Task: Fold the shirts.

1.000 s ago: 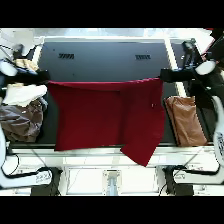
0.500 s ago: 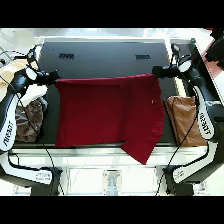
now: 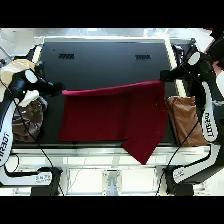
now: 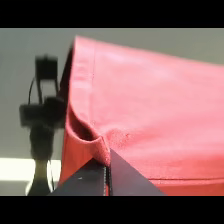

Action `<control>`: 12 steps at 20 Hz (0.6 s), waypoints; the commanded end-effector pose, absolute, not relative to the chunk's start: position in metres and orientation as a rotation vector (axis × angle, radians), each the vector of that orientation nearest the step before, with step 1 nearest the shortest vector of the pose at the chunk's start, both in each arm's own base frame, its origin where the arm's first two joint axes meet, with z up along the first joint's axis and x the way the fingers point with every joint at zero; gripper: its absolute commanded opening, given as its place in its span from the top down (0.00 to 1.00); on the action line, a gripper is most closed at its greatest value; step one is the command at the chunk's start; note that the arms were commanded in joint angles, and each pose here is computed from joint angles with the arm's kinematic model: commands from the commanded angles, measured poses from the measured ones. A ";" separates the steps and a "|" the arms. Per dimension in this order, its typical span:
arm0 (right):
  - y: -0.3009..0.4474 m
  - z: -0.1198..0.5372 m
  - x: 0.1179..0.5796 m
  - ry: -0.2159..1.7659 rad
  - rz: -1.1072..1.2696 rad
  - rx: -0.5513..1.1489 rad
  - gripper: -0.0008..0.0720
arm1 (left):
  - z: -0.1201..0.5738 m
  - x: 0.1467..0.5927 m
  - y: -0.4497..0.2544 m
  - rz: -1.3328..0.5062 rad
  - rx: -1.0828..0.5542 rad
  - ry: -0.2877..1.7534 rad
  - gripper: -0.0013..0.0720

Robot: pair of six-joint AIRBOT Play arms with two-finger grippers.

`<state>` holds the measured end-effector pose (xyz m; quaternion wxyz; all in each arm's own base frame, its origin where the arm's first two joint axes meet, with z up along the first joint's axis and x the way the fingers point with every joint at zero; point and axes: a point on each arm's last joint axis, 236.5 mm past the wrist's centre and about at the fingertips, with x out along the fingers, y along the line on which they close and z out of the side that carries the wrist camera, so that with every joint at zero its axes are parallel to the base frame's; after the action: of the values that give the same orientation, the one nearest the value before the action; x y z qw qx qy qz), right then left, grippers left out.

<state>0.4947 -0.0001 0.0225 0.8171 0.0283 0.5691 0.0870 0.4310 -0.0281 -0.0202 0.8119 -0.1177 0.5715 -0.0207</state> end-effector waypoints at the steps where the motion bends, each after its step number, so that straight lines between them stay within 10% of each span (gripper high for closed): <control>1: -0.005 0.001 0.446 1.359 0.175 0.034 0.98 | -0.054 0.402 -0.036 -0.040 -0.246 1.279 0.97; 12: 0.034 -0.092 0.391 1.452 0.211 0.092 0.98 | -0.059 0.425 -0.034 0.000 -0.288 1.194 0.97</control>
<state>0.3866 0.0252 -0.0814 0.7289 0.0408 0.6765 0.0967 0.4229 -0.0339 -0.0539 0.8178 -0.1327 0.5601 -0.0026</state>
